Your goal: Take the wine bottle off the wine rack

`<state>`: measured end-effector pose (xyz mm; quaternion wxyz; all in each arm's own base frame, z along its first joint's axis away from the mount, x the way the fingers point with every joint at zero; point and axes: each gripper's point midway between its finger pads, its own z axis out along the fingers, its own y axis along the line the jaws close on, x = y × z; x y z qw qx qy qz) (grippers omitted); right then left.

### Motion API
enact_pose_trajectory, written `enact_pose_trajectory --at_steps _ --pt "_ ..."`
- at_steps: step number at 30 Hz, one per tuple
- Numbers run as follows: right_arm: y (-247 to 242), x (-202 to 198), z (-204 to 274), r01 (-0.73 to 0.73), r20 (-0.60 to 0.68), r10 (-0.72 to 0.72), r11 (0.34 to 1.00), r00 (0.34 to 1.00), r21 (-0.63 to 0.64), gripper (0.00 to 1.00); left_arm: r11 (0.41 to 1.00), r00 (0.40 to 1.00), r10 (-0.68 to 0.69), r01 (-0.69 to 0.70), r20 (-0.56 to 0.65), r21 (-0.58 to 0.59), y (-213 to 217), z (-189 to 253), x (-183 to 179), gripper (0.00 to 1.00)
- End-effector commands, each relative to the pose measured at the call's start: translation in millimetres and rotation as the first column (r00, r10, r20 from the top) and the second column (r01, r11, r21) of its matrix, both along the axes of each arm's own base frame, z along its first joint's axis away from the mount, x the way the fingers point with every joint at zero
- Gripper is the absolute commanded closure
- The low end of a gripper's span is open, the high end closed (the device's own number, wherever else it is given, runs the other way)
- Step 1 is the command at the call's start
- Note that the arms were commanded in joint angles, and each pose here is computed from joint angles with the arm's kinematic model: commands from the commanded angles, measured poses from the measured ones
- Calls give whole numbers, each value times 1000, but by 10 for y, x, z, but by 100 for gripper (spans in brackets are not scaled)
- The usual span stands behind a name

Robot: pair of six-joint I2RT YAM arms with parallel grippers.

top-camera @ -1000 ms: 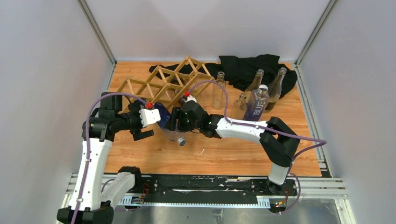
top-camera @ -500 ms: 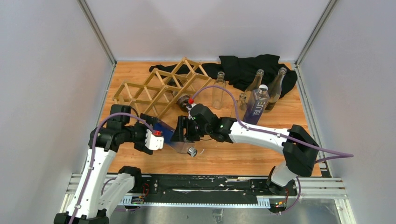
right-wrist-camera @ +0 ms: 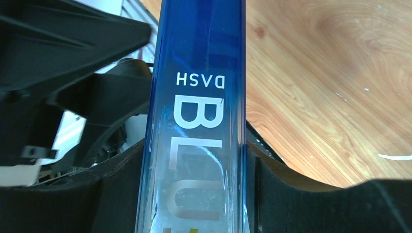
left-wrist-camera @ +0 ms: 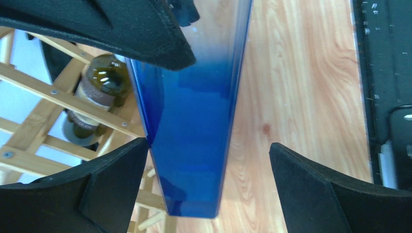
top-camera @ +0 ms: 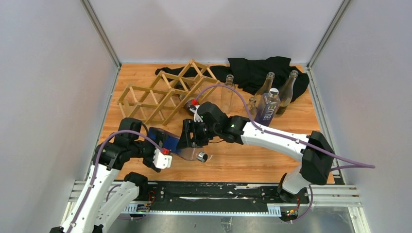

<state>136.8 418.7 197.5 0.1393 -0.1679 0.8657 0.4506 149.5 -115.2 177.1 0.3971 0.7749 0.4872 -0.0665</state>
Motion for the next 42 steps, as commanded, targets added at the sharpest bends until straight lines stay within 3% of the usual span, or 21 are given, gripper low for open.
enact_pose_trajectory --at_steps 1,10,12,14,16,19,20,22,24,31,36,42 --pt "241 -105 935 -133 128 103 958 986 254 100 998 998 52 -52 -28 -27 -18 -34 40 0" --pt "336 -230 1223 -228 149 191 927 970 297 100 995 994 103 -102 -45 5 10 -150 152 1" --pt "349 -247 1203 -241 143 207 928 968 285 100 995 995 95 -95 -43 1 -8 -128 159 9" --pt "347 -255 1145 -242 129 214 932 968 268 96 996 995 89 -90 -35 -8 -28 -77 180 26" --pt "337 -254 1107 -239 125 212 936 969 260 75 996 996 87 -87 -15 -19 -45 -20 214 50" --pt "293 -223 1131 -226 138 196 939 971 260 41 993 995 95 -93 26 -76 -107 114 278 97" --pt "265 -203 1148 -221 145 189 940 971 259 32 989 993 114 -111 26 -100 -118 147 288 100" --pt "187 -159 1178 -206 159 169 944 973 257 20 976 988 146 -137 45 -166 -168 274 344 100" --pt "73 -102 1225 -182 178 138 948 974 263 15 964 985 174 -167 19 -209 -198 343 349 100" --pt "-416 104 1610 -76 335 -31 950 942 301 8 905 953 224 -281 -202 -318 -368 561 308 100" --pt "-711 169 1927 -24 436 -123 948 891 318 6 855 916 171 -322 -364 -406 -556 837 182 100" --pt "-762 147 2292 -72 522 -144 926 841 372 5 813 836 71 -364 -543 -454 -762 1164 70 100"
